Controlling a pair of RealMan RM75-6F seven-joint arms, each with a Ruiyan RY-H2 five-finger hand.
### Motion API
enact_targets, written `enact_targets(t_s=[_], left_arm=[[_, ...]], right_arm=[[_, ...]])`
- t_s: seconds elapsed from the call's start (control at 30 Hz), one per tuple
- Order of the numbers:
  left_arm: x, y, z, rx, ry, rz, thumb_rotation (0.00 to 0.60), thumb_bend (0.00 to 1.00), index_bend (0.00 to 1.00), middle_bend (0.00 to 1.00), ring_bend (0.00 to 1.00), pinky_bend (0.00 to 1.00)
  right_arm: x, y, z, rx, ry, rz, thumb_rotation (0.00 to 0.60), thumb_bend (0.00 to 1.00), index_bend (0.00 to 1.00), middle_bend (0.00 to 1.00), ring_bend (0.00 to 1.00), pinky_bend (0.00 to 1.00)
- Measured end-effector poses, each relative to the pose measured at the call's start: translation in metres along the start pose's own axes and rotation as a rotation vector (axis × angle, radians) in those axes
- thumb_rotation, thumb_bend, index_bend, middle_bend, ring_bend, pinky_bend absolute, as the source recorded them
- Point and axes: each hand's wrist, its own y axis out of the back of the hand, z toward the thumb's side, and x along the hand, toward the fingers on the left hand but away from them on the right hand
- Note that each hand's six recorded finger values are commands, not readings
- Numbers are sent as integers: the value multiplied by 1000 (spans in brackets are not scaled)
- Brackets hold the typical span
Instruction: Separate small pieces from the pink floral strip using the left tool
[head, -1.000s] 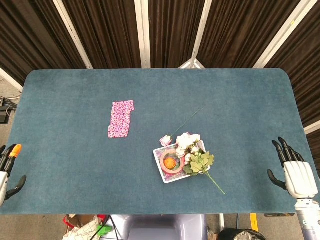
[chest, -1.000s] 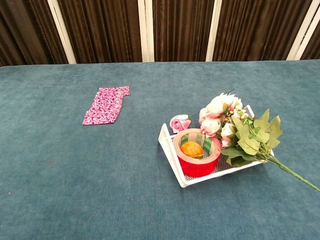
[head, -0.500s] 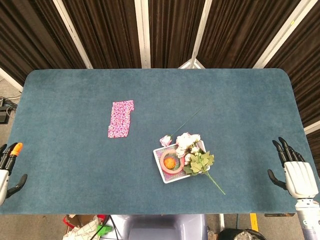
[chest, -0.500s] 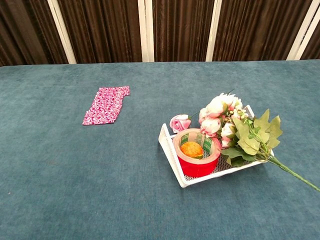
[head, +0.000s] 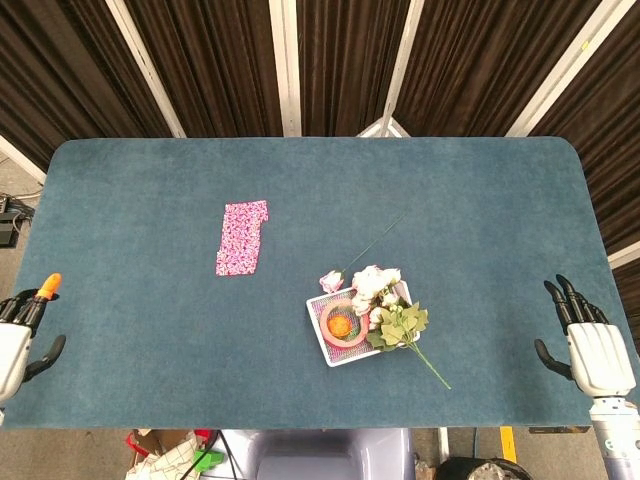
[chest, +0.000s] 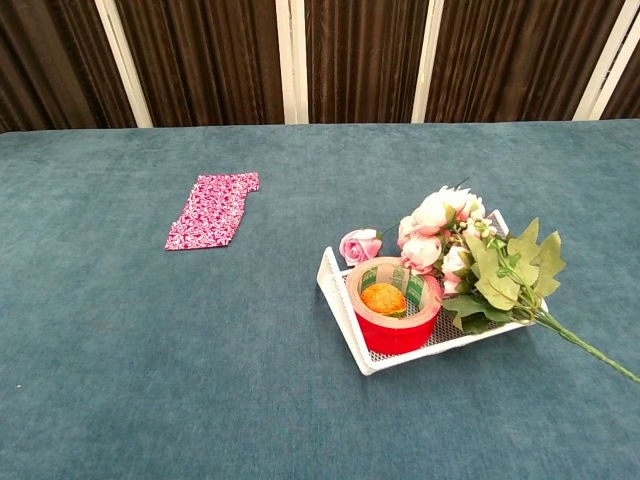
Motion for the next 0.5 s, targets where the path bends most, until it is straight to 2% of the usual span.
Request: enact_targets(t_s=[0.13,0.2,0.27,0.33,0.5], left_arm=[[18,0,5,-8,-33,-27,600,607,0,583,475,487],[29,-2,8,-15,-50,-57,600,720,0,697,590,615],[39,-5,11,-23,-64,-92,600,792,0,759,653,677],[51,-10,17,-32,-80,-137,600,847,0,792,693,701],[81,-21,36,-41,-115,-254,600,892,0,799,714,704]], right_arm=[[0,0,0,0,0,1,600,367,0,49,150,264],[0,-1,0,1,-1,1,600,367,0,49,150,264],[-1,-1,0,1,-2,3,600,367,0,50,150,264],[-1,-1,0,2,-3,4,600,366,0,50,150,264],[-2,-3,0,7,-4,9,600,367,0,49,150,264]])
